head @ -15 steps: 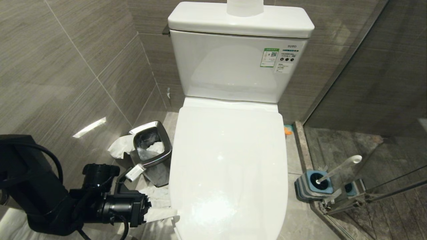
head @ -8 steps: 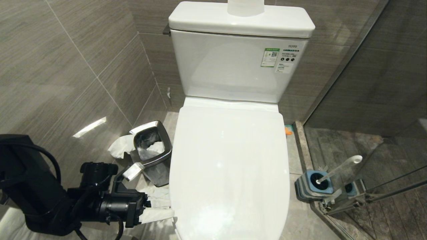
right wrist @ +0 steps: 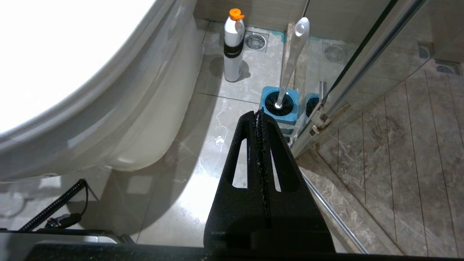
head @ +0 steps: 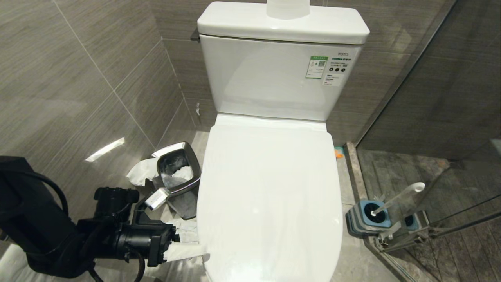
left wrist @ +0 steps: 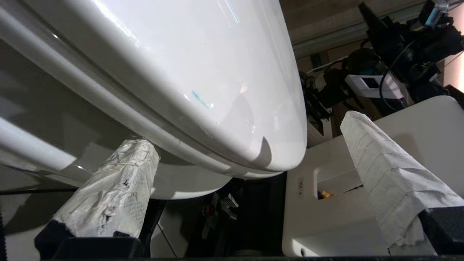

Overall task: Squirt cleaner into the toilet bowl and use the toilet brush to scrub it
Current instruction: Use the left hand to lift the toilet lid slightly

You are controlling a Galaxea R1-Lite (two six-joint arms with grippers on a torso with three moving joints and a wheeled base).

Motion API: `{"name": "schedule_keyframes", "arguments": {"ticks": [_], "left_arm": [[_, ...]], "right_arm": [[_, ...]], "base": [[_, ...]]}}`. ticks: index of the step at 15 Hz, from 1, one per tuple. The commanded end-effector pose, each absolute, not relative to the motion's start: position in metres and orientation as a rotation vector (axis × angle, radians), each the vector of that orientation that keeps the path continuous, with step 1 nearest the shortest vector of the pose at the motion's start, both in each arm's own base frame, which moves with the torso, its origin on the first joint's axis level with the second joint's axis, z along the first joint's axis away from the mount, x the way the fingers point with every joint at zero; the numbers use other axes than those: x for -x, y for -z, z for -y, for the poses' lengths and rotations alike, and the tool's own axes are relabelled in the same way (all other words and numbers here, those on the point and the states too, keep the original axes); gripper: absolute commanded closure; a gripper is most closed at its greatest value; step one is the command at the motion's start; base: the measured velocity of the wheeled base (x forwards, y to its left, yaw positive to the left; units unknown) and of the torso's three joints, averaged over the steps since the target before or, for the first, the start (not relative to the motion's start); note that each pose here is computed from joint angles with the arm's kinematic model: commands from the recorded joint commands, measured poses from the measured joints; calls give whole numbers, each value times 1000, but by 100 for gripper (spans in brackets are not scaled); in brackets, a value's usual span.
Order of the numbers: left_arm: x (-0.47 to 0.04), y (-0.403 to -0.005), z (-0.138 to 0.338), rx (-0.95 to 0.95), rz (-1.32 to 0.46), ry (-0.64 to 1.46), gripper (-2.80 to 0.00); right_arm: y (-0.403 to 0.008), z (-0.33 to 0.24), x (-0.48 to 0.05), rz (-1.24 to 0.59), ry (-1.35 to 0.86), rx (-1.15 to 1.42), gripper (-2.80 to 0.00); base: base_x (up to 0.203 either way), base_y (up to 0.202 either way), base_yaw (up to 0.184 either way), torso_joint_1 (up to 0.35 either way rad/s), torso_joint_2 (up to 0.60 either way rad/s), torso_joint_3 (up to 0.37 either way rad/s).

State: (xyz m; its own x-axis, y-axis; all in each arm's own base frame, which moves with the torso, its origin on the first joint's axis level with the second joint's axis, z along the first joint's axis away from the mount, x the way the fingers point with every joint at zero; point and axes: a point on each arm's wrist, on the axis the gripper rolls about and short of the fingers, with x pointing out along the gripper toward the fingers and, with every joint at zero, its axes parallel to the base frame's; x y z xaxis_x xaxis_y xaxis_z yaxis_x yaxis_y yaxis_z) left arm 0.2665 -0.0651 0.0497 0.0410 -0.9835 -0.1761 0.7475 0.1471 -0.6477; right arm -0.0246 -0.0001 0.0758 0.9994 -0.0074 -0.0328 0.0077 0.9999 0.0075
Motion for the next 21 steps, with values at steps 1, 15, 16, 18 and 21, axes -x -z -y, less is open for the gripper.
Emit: {"name": "schedule_keyframes", "arguments": {"ticks": [1,15,16,18,21], "left_arm": [[-263,-57,70,417,-654,1419,-280],[-245,-153,75,511,-607,1431,-280],[-244,-159,78,509,-601,1441,-280],[-239,-173,81,509,-586,1457,-280],[-235,-191,84,538,-587,1469,-280]], "right_arm": [[-76,0,25,-33,8,-8,0],[-76,0,25,-32,8,-8,0],[-76,0,25,-34,8,-8,0],[-76,0,25,-34,8,-8,0],[-76,0,25,-32,8,-8,0]], "base": [[0,0,0,0,0,0],[0,0,0,0,0,0],[0,0,0,0,0,0],[0,0,0,0,0,0],[0,0,0,0,0,0]]}}
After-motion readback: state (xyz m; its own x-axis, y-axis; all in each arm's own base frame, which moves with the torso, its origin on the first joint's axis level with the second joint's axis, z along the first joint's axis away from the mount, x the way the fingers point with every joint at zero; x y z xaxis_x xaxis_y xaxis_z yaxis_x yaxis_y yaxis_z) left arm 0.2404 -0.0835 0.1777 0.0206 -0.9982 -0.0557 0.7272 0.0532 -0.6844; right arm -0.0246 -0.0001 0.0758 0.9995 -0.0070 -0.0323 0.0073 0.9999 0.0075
